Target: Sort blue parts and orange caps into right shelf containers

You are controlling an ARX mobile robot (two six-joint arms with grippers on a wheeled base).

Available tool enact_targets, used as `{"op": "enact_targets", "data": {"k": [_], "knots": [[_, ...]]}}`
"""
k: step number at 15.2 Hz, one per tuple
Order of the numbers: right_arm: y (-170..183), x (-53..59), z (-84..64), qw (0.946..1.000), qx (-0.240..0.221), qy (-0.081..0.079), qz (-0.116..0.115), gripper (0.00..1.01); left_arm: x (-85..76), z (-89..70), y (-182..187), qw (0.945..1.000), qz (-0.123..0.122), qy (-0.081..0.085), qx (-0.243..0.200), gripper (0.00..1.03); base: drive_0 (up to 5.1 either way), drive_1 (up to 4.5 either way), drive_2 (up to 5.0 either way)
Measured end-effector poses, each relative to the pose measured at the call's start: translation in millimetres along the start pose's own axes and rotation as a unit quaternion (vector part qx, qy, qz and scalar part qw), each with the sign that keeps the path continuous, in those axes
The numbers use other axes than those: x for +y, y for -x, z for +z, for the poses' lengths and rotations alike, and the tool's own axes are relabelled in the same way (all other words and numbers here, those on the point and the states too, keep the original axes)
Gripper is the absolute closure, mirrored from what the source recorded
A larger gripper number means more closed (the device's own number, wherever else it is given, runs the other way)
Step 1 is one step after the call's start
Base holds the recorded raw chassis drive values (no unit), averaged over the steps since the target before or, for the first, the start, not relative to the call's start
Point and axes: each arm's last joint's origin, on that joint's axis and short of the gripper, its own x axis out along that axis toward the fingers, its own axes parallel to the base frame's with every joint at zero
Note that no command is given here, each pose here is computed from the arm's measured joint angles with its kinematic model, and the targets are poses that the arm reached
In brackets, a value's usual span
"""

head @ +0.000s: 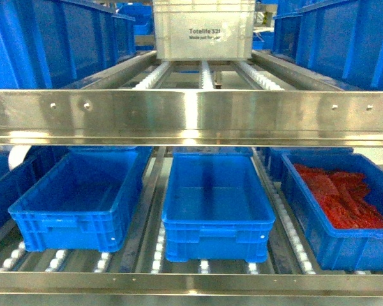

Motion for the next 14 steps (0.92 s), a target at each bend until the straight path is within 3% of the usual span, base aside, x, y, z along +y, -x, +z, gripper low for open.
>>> {"op": "enact_targets", "data": {"k": [10,14], "knots": [[0.0,0.0,0.0,1.0000,0.000,0.000,0.000,0.57,0.0,-0.1,0.0,1.0000,0.000,0.000,0.001,0.61,-4.9,2.44,2.4],[0.0,0.1,0.0,1.0000,0.000,0.000,0.002,0.57,0.1,0.1,0.0,1.0000,0.001,0.000,-0.001,0.61,0.0,0.00,0.0]]}}
